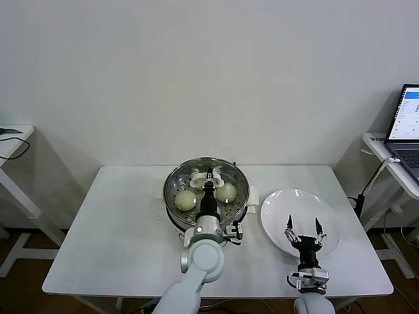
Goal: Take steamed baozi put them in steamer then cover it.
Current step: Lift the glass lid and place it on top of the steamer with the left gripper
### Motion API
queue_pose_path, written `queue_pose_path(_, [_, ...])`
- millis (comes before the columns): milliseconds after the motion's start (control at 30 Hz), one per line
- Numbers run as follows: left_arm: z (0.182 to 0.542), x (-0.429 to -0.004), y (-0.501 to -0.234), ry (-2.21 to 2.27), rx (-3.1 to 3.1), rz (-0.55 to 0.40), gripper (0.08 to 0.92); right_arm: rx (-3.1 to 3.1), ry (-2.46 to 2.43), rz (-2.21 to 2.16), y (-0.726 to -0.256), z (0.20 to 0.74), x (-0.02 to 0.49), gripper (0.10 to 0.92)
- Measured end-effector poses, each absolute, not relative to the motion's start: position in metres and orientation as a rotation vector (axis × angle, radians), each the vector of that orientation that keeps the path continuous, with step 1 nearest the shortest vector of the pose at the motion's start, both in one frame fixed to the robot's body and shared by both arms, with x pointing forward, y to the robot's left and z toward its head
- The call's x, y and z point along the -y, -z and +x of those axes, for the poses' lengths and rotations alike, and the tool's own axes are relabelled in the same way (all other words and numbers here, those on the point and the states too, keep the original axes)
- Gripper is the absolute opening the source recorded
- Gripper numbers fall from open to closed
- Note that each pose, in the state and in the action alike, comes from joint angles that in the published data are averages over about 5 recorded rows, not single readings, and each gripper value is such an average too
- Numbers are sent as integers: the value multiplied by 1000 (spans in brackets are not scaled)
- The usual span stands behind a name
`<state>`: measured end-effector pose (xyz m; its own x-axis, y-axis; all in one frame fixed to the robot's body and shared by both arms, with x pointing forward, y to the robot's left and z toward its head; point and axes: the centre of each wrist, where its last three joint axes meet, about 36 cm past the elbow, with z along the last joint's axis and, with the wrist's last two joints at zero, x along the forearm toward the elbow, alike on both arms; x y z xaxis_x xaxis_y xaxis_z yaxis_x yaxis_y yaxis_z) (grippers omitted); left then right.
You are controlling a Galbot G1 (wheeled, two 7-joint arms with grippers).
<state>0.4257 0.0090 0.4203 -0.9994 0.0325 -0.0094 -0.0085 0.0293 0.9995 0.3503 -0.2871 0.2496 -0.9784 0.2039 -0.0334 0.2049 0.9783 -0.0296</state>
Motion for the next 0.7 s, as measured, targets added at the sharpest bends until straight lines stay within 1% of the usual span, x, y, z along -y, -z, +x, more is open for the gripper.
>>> queue_pose_path(300, [426,-9,-419,-2177,-2227,23,190,-3091,53,318,-250,351,287,823])
queue_pose_path(567, [426,-10,-418,-2182,-2230,40,190,-3089,53,317,-251,351,286,823])
queue_pose_path(633, [426,-10,-418,-2182,-2232,43,202,-3089,54,317,-251,350,287,823])
queue_pose_path(700, [426,-10,-417,-2180,-2235,47,241,-3088,55,316,-251,350,287,823])
